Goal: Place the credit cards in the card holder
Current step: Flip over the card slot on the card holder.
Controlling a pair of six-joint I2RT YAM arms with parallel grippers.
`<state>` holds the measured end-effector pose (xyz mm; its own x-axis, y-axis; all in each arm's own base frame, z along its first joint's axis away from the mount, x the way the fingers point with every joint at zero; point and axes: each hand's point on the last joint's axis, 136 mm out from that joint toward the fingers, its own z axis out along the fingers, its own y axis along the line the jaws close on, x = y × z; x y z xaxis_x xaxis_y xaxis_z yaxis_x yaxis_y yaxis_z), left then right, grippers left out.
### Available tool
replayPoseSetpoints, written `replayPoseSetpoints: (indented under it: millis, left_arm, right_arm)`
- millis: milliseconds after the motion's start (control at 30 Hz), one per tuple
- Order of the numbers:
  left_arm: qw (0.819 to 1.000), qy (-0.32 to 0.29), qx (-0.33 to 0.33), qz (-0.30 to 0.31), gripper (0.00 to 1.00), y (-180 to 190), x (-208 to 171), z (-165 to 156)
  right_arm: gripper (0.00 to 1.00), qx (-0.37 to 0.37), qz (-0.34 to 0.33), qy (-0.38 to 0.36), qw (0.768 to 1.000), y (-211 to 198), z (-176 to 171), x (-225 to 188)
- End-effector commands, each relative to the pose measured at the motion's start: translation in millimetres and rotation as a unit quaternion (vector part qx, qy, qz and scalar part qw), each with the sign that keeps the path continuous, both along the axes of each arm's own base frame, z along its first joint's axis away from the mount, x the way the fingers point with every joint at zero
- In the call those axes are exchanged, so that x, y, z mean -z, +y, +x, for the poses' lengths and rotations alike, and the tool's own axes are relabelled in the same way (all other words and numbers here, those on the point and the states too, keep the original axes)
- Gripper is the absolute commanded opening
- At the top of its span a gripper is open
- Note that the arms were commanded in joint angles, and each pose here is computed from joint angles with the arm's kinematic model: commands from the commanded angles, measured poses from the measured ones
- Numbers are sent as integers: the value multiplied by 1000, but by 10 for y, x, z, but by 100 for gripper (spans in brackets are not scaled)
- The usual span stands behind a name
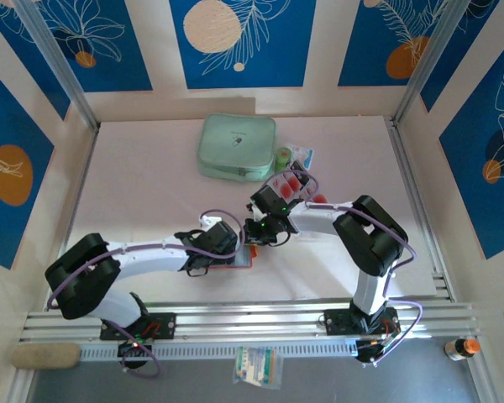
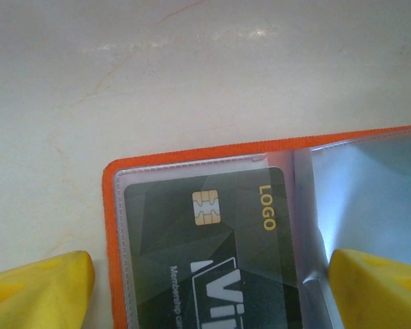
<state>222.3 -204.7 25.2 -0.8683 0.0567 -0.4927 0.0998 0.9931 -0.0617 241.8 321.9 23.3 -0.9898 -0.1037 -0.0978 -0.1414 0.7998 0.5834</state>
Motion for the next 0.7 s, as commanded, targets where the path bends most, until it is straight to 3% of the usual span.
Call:
replayPoseSetpoints:
  millis: [0, 400, 667]
  left_arm:
    - [1000, -2, 4, 9, 88, 54, 11, -45]
    - [1000, -12, 5, 2, 89, 43, -76, -27]
    - [999, -50, -4, -17, 97, 94, -440, 29]
  right_arm:
    - [25, -1, -1, 23, 1000, 34, -51, 77]
    - [26, 1, 61, 46, 997, 190, -36, -114]
    - [33, -5, 74, 25, 997, 232, -57, -449]
